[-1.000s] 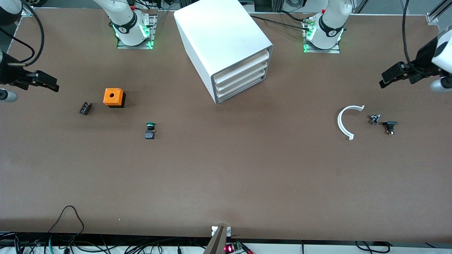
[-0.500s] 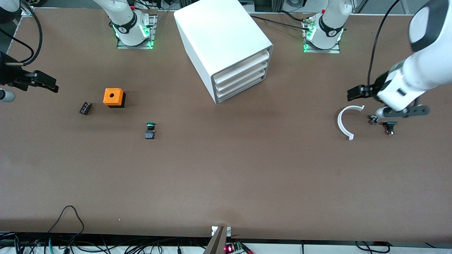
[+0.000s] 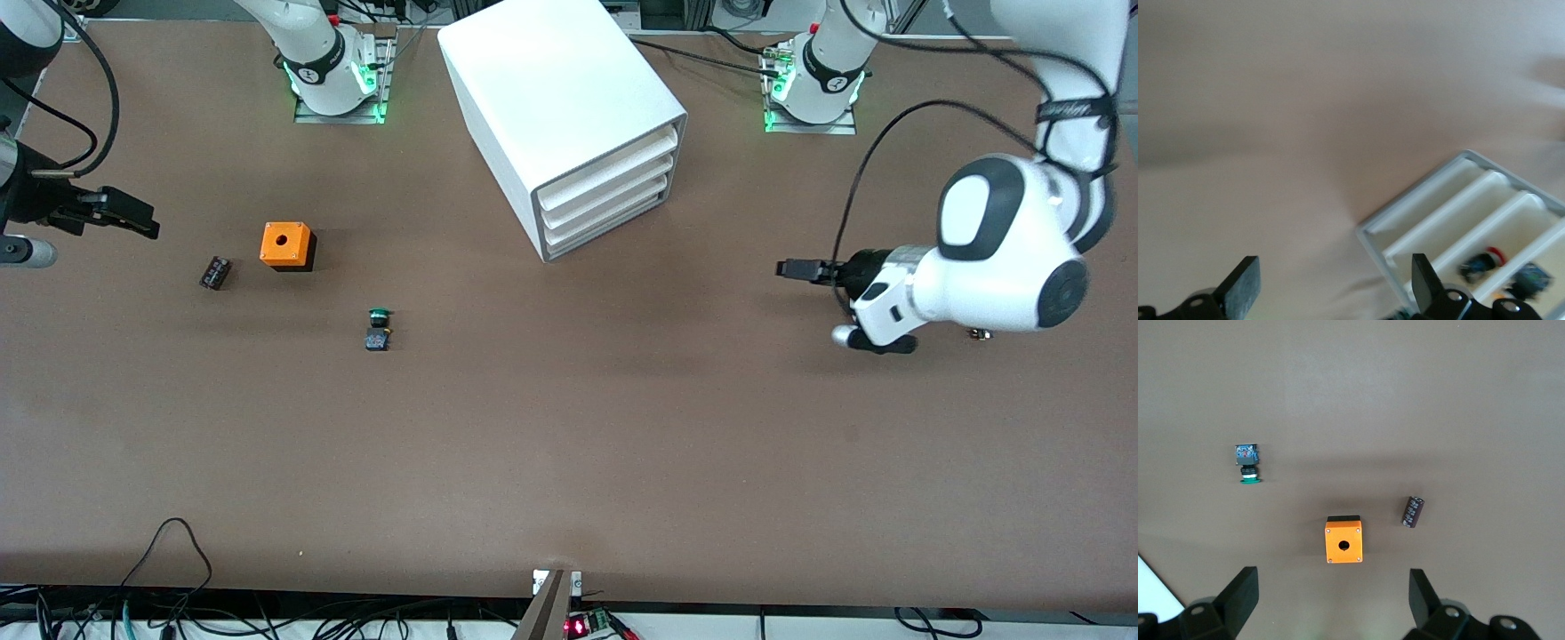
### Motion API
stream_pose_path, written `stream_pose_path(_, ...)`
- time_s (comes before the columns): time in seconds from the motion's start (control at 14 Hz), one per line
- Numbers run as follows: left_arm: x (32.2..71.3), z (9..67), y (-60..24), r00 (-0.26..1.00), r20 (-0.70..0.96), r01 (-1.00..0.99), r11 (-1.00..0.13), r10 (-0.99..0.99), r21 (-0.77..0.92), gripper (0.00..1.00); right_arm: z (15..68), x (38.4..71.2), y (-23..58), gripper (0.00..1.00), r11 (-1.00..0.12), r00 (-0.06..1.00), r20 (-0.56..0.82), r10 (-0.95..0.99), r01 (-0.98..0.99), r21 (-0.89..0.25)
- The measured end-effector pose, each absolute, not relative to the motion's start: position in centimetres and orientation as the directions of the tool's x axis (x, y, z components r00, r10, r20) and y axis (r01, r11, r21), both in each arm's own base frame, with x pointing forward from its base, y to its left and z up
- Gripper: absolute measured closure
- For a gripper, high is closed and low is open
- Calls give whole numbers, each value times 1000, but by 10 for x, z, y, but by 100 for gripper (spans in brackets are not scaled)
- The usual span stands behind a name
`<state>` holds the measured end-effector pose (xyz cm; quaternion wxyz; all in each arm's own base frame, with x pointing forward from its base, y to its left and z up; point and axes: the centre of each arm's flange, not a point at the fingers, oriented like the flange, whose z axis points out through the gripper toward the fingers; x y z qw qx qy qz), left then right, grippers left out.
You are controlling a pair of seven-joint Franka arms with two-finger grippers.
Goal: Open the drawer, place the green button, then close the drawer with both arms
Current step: 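Reach the left gripper to the drawer handle while the right gripper reaches the button, then pull the drawer open with the left gripper while the right gripper grasps the button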
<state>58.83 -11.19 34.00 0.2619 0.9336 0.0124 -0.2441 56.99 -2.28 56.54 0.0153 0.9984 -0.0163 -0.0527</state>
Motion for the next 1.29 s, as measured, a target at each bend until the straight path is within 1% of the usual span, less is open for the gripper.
stream_pose_path(0.21,567,280,-134,832,-527,242,-743,-172,624,0,554,574,-23,0,-999,991,-126,-34,-30,33)
stream_pose_path(0.43,537,222,-171,815,-507,241,-631,-281,737,0,542,575,-24,0,-999,990,-135,-36,-32,33)
stream_pose_path(0.57,513,182,-205,820,-466,219,-571,-332,791,0,531,570,-27,0,-999,995,-94,-40,-37,30)
stream_pose_path(0.71,494,154,-235,822,-432,186,-542,-372,819,0,522,555,-28,0,-999,996,-76,-42,-40,27)
stream_pose_path(0.86,480,140,-259,816,-429,196,-512,-387,836,0,518,550,-27,0,-999,996,-75,-40,-39,23)
stream_pose_path(1.07,459,128,-285,806,-437,219,-485,-399,847,0,503,558,-1,0,-999,997,-79,-18,-21,-40)
stream_pose_path(1.29,438,120,-300,795,-449,221,-494,-409,841,2,478,581,53,0,-997,997,-55,50,46,-62)
